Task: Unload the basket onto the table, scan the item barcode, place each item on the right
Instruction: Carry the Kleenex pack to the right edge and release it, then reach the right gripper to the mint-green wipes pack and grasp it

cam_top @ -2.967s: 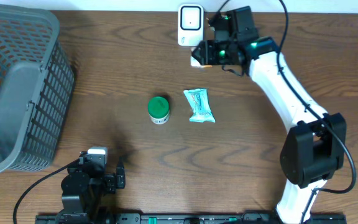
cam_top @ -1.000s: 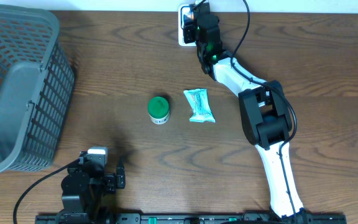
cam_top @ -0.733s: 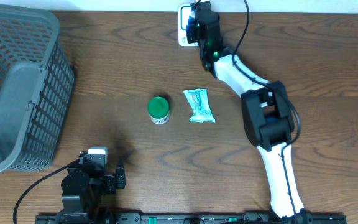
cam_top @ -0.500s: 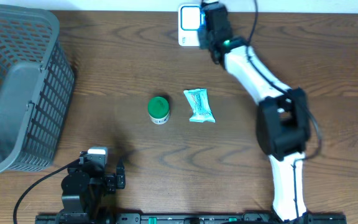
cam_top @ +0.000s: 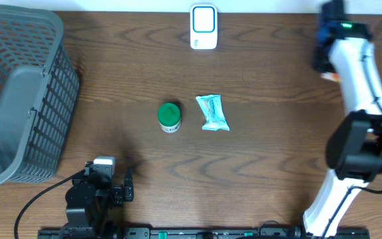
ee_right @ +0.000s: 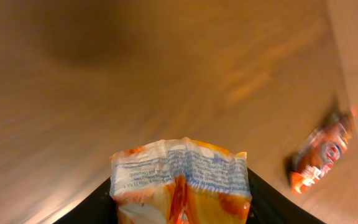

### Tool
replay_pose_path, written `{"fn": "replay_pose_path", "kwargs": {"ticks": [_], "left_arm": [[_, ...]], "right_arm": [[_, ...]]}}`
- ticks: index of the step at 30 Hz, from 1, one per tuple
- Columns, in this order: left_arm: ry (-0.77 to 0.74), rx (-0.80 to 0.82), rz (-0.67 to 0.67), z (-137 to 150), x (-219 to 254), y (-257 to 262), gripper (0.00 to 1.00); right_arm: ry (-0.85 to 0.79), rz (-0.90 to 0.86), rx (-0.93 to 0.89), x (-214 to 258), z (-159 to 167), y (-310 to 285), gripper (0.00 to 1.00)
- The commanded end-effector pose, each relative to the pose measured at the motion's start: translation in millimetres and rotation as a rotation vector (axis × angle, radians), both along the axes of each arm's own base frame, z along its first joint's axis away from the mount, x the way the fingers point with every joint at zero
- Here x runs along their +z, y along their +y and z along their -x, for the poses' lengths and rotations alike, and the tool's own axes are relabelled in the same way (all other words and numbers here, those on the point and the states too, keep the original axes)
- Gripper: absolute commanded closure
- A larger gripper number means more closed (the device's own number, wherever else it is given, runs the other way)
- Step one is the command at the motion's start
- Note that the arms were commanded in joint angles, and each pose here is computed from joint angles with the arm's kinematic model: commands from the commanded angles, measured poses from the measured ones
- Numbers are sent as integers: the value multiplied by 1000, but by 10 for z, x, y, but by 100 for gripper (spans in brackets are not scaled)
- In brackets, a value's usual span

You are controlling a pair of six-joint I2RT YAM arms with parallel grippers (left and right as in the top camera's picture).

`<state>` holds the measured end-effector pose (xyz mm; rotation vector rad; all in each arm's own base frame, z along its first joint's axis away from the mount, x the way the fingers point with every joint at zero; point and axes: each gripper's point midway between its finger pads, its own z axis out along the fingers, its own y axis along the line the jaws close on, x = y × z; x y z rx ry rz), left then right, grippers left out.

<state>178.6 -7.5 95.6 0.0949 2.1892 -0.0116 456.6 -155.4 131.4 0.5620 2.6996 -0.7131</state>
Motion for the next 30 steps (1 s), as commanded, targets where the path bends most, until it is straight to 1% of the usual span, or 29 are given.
{"fn": "replay_pose_path", "kwargs": {"ticks": [1,2,3,7,9,10,13,14,16,21,24,25,27,30], "left_arm": [[-3,-5,-2,0,9,-4,2],[-3,-5,-2,0,10,-4,2],[-3,-5,-2,0,10,-4,2],[-3,-5,-2,0,10,-4,2],[-3,-6,-2,0,10,-5,2],[-3,-5,-2,0,10,-4,2],[-3,-5,-2,0,10,-4,2],[-3,-5,-2,0,9,-4,2],[-3,-5,-2,0,10,-4,2],[-3,-5,-2,0,10,-4,2],[-3,-5,-2,0,9,-4,2],[-3,-6,-2,0,10,-5,2],[-3,-5,-2,0,9,-4,2],[-3,-5,-2,0,9,-4,2]], "right_arm": [[16,22,-166,-192,253,-628,46],[17,26,-189,-223,312,-792,43],[21,32,-199,-244,369,-938,43],[19,47,-283,-270,661,-1514,44],[-6,19,-325,-290,770,-1692,44],[-20,-10,-338,-315,811,-1747,42],[-57,-103,-351,-386,863,-1795,18],[-82,-152,-340,-409,828,-1762,1],[-106,-207,-312,-404,741,-1656,1],[-181,-330,-185,-262,372,-1160,1],[-214,-463,-54,-178,97,-578,1],[-226,-554,40,-151,-77,-139,1],[-203,-656,71,-163,-148,363,1],[-114,-783,83,-195,-82,1096,1]]}}
